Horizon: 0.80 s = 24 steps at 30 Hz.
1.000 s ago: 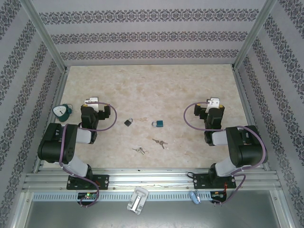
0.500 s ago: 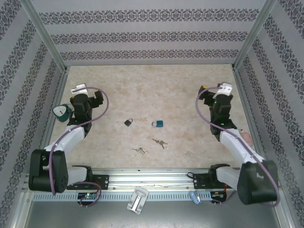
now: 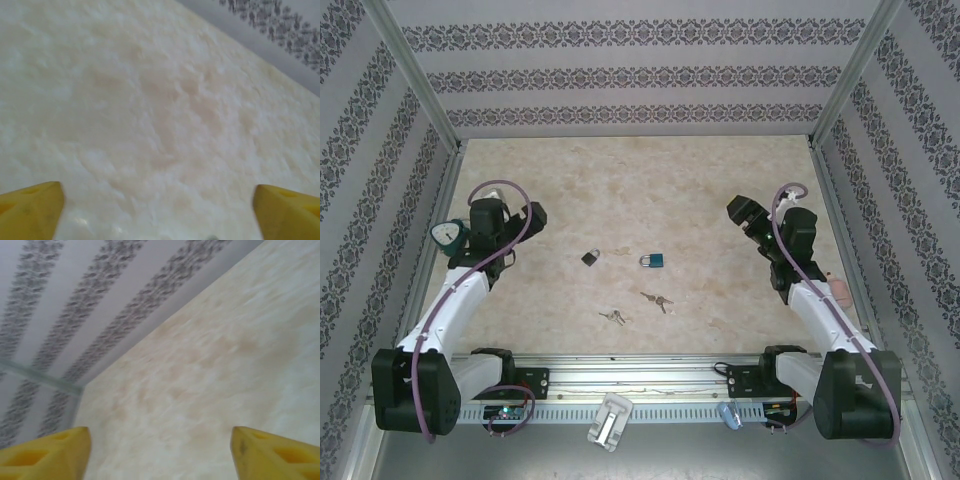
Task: Unlock with the key
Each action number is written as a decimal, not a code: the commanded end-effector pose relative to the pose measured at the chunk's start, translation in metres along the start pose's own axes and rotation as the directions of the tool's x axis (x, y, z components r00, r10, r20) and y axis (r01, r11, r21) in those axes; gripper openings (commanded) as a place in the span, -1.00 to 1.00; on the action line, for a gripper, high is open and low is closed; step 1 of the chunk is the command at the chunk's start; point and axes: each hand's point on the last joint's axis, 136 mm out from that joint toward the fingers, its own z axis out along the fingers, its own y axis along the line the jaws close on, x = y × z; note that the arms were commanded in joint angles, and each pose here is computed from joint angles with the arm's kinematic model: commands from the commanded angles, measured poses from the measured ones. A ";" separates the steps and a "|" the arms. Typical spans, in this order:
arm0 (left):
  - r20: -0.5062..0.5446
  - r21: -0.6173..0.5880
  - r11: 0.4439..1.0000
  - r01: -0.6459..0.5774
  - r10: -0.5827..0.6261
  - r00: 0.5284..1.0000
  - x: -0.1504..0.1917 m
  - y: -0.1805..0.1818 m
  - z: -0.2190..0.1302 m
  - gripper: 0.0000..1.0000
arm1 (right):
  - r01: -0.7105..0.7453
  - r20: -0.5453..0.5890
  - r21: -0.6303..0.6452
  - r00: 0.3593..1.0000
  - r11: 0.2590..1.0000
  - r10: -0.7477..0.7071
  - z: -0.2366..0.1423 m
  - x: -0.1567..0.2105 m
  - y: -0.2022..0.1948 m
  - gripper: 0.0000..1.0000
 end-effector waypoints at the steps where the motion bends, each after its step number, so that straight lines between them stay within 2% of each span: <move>1: -0.189 0.080 0.995 0.064 -0.048 0.981 0.039 -0.014 -0.005 0.95 | -0.005 -0.097 -0.094 0.995 0.996 -0.004 0.000 0.022 0.025 0.25; 5: -0.277 0.100 0.991 0.090 -0.059 0.959 0.060 -0.019 -0.005 0.75 | 0.084 -0.186 -0.060 0.978 0.995 -0.094 -0.001 0.054 0.034 0.20; 8: -0.324 0.114 0.988 0.108 -0.066 0.944 0.077 -0.023 -0.008 0.66 | 0.133 -0.312 -0.020 0.941 0.991 -0.132 -0.001 0.086 0.036 -0.05; 11: -0.357 0.098 0.989 0.106 -0.065 0.932 0.094 -0.021 -0.012 0.56 | 0.191 -0.425 -0.012 0.887 0.981 -0.178 0.002 0.125 0.039 -0.14; 14: -0.376 0.033 0.993 0.116 -0.096 0.922 0.109 -0.008 -0.018 0.51 | 0.284 -0.536 -0.012 0.807 0.959 -0.246 0.003 0.167 0.040 -0.18; 18: -0.366 0.003 0.984 0.178 -0.165 0.916 0.124 0.003 -0.028 0.52 | 0.447 -0.666 -0.042 0.654 0.893 -0.358 0.005 0.218 0.042 -0.15; 21: -0.342 -0.041 0.976 0.216 -0.217 0.914 0.130 0.016 -0.037 0.52 | 0.478 -0.729 -0.078 0.572 0.875 -0.377 0.008 0.256 0.050 -0.14; 24: -0.344 -0.069 0.971 0.230 -0.240 0.908 0.139 0.025 -0.042 0.53 | 0.501 -0.767 -0.119 0.502 0.857 -0.400 0.009 0.291 0.060 -0.05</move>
